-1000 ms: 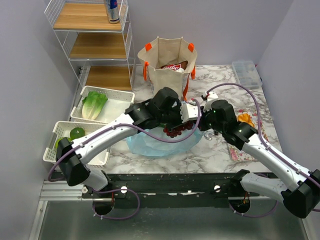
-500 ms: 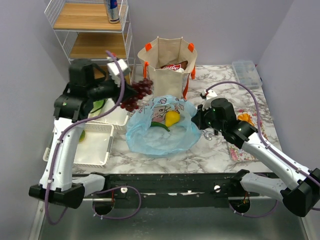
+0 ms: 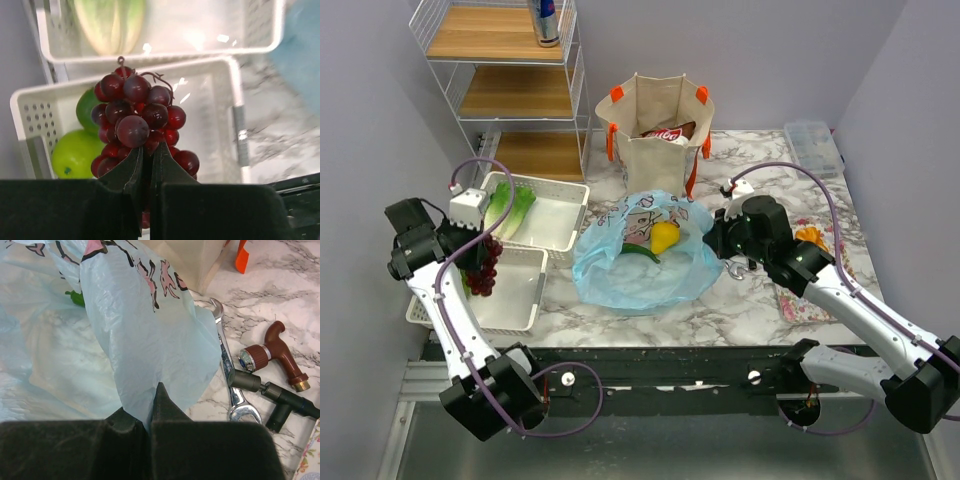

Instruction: Untie the knot of the grocery bags and take out the mixed food

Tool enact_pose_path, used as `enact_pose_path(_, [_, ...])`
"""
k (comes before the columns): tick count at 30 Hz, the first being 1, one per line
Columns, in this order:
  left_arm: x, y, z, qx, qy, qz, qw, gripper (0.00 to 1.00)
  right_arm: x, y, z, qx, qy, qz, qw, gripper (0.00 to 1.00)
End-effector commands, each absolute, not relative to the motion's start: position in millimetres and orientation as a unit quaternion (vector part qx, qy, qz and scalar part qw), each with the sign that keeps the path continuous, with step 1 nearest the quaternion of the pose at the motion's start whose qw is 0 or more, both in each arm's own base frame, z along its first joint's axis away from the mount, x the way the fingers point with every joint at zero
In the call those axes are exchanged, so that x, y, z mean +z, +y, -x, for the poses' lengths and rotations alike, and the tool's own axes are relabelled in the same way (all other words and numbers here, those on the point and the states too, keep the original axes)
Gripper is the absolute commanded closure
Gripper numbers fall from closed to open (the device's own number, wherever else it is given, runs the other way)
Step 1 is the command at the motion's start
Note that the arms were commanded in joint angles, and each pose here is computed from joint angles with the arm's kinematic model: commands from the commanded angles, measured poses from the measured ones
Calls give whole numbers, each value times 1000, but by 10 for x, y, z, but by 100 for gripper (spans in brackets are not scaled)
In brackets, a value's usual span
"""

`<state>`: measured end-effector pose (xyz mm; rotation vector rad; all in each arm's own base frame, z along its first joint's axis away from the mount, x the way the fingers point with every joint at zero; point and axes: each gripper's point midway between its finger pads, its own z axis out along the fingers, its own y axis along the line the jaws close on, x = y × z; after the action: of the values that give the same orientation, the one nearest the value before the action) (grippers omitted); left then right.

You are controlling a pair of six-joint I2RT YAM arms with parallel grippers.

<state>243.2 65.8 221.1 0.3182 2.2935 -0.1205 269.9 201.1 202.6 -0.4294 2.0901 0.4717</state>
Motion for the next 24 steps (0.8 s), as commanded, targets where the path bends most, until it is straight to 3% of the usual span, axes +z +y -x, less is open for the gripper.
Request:
enact_pose_path(1, [1816, 1048, -2250, 57, 916, -181, 353, 100, 2130, 2047, -2718, 197, 840, 181, 473, 99])
enact_pose_path(9, [1100, 1272, -2246, 84, 925, -222, 298, 100, 2145, 2047, -2741, 191, 841, 184, 471, 99])
enact_pose_path(18, [912, 1571, -2302, 132, 890, -372, 226, 100, 2152, 2073, -2798, 185, 843, 188, 469, 99])
enact_pose_path(24, [769, 1551, -2159, 111, 881, -423, 180, 78, 2155, 2095, -2823, 185, 843, 191, 469, 99])
